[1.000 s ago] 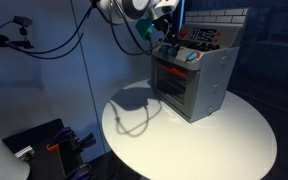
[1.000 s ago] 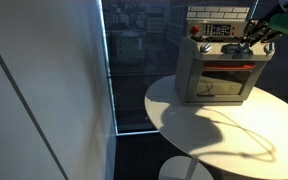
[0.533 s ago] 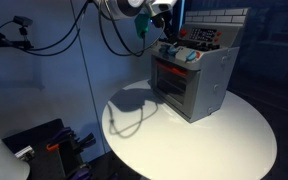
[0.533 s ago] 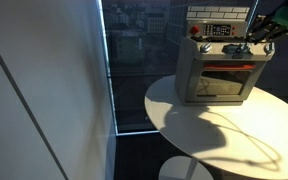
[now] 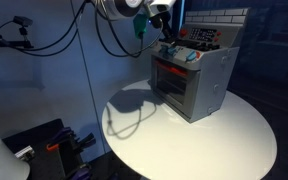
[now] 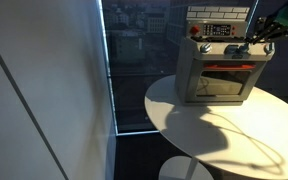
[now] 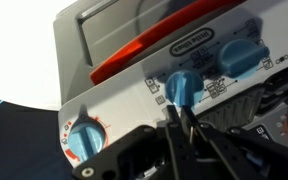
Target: Turn the knob on the stove
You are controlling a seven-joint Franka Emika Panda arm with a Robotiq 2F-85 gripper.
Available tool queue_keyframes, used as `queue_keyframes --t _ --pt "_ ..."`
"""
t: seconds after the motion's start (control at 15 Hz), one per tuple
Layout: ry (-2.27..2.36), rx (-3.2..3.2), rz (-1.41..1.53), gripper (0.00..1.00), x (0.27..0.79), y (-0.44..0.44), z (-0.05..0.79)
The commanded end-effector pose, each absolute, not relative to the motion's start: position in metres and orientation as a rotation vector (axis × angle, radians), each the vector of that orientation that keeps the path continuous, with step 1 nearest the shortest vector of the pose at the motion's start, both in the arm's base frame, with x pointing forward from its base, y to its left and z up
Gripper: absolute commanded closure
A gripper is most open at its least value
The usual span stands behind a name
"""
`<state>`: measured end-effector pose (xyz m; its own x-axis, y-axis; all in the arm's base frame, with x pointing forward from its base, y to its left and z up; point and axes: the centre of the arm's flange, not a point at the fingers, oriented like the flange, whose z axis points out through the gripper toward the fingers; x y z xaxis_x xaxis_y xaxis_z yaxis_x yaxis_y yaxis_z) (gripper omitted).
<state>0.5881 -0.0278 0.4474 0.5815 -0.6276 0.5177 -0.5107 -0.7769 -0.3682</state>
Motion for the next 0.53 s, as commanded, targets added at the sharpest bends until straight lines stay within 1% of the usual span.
queue_keyframes --t 0.0,0.13,0.2,0.27,0.33,0.4,0.47 --pt "0.963 -2.623 -0.974 0.87 0.5835 -0.0268 0.4518" --pt "0.960 -2.625 -0.973 0.65 0.5840 -0.0263 0.4514" --pt "0.958 -2.626 -0.973 0.57 0.5838 -0.0259 0.4511" --pt "0.957 -2.627 -0.973 0.54 0.5839 -0.0255 0.4510" --pt "0.956 -2.628 -0.973 0.53 0.5842 -0.0251 0.4508" --pt "0.956 -2.630 -0.971 0.51 0.5851 -0.0247 0.4504" --pt "0.954 -2.631 -0.971 0.51 0.5857 -0.0242 0.4501"
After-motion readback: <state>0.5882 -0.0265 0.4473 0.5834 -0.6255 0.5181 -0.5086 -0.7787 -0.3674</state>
